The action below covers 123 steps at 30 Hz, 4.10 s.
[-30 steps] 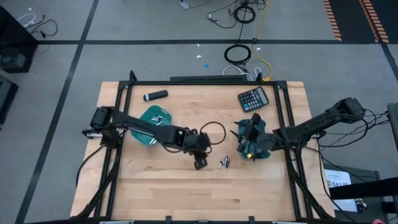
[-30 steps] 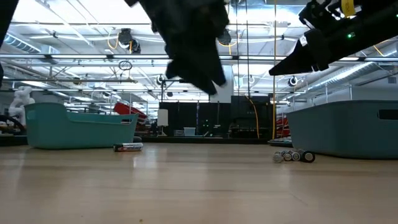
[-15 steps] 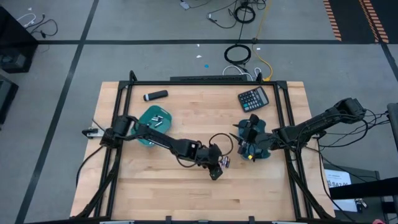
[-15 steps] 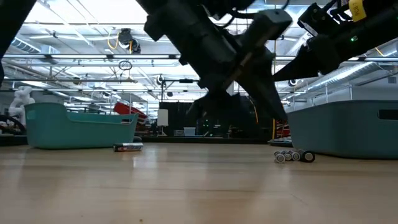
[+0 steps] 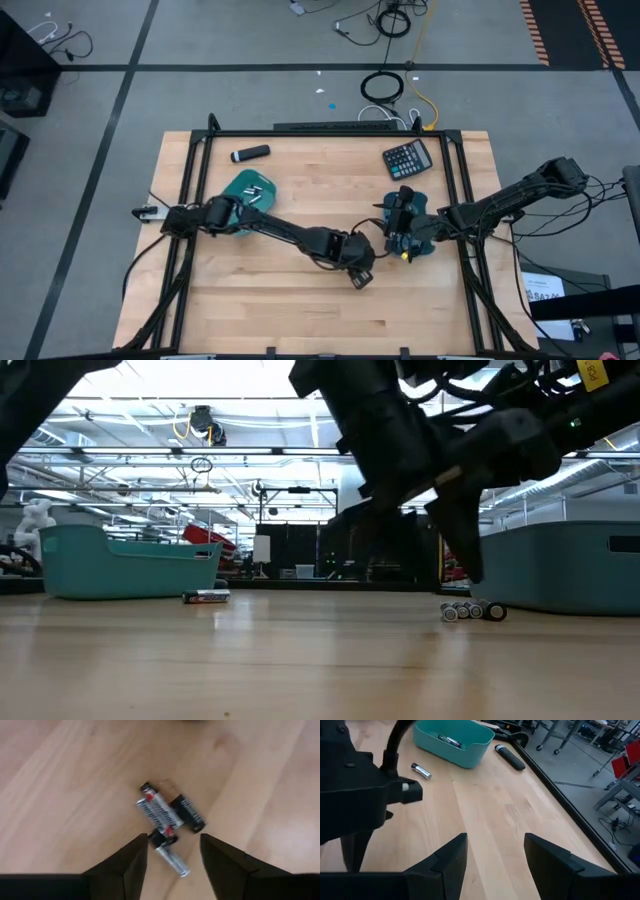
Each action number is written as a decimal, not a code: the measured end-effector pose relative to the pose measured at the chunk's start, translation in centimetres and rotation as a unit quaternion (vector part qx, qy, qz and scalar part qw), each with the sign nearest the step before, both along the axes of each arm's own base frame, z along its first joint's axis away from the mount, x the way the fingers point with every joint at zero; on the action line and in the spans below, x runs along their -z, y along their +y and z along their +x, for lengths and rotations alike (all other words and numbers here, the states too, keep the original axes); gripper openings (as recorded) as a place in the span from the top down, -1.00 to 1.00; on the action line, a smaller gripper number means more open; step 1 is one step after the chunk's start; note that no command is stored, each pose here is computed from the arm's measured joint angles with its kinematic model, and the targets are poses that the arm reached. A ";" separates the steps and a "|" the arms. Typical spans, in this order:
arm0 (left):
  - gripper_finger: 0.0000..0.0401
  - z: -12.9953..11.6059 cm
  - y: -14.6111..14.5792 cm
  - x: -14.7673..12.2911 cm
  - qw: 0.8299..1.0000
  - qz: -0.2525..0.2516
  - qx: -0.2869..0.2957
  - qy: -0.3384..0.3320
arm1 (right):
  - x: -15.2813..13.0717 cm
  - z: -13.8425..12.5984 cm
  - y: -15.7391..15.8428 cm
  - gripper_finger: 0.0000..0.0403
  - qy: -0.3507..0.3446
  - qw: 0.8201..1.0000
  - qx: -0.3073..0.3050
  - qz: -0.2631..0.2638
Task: Sort batteries
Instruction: Put the silver battery into the green bin
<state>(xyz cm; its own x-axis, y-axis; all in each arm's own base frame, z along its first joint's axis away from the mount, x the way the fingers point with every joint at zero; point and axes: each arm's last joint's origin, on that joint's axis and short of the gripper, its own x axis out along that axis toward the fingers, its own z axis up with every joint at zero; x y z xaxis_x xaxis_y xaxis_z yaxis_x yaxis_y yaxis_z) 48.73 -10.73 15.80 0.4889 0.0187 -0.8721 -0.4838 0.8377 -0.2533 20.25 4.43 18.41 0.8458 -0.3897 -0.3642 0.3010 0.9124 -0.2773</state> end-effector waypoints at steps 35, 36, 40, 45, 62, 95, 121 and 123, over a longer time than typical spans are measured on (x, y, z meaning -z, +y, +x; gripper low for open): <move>0.24 -1.6 0.5 2.2 0.986 0.043 0.084 0.137 | 0.2 -0.1 0.1 0.07 0.009 1.000 -0.018 0.019; 0.32 -1.7 0.6 2.2 0.985 0.050 0.088 0.142 | 0.2 0.0 0.1 0.07 0.009 1.000 -0.018 0.019; 0.79 -1.9 0.6 2.3 0.979 0.074 0.111 0.152 | 0.2 0.0 0.1 0.07 0.008 1.000 -0.017 0.021; 0.97 -2.1 0.2 2.4 0.970 0.111 0.152 0.156 | 0.3 -0.1 0.1 0.07 0.012 1.000 -0.013 0.026; 0.52 -2.6 -3.4 -4.2 0.983 -0.020 0.177 0.043 | 0.6 -0.3 0.0 0.07 0.027 0.999 -0.008 0.031; -0.35 -2.3 -8.8 4.5 0.965 0.178 0.184 0.054 | 0.9 -0.9 -0.4 0.07 0.076 0.997 -0.015 -0.008; -0.35 -5.1 -8.8 -1.0 0.986 -0.073 -0.085 0.125 | 0.6 -0.9 -0.4 0.07 0.054 0.998 -0.016 0.025; -0.35 -5.3 -8.9 0.1 0.982 -0.061 -0.097 0.147 | 0.6 -0.9 -0.3 0.07 0.052 0.998 -0.018 0.024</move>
<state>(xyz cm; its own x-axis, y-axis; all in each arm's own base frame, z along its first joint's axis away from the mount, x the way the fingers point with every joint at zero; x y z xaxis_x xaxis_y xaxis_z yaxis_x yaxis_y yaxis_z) 43.43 -19.58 15.67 0.2133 -0.0268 -0.9766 -0.6989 0.6944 -0.1717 19.39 4.09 17.85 0.8155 -0.3397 -0.4687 0.2399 0.9352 -0.2604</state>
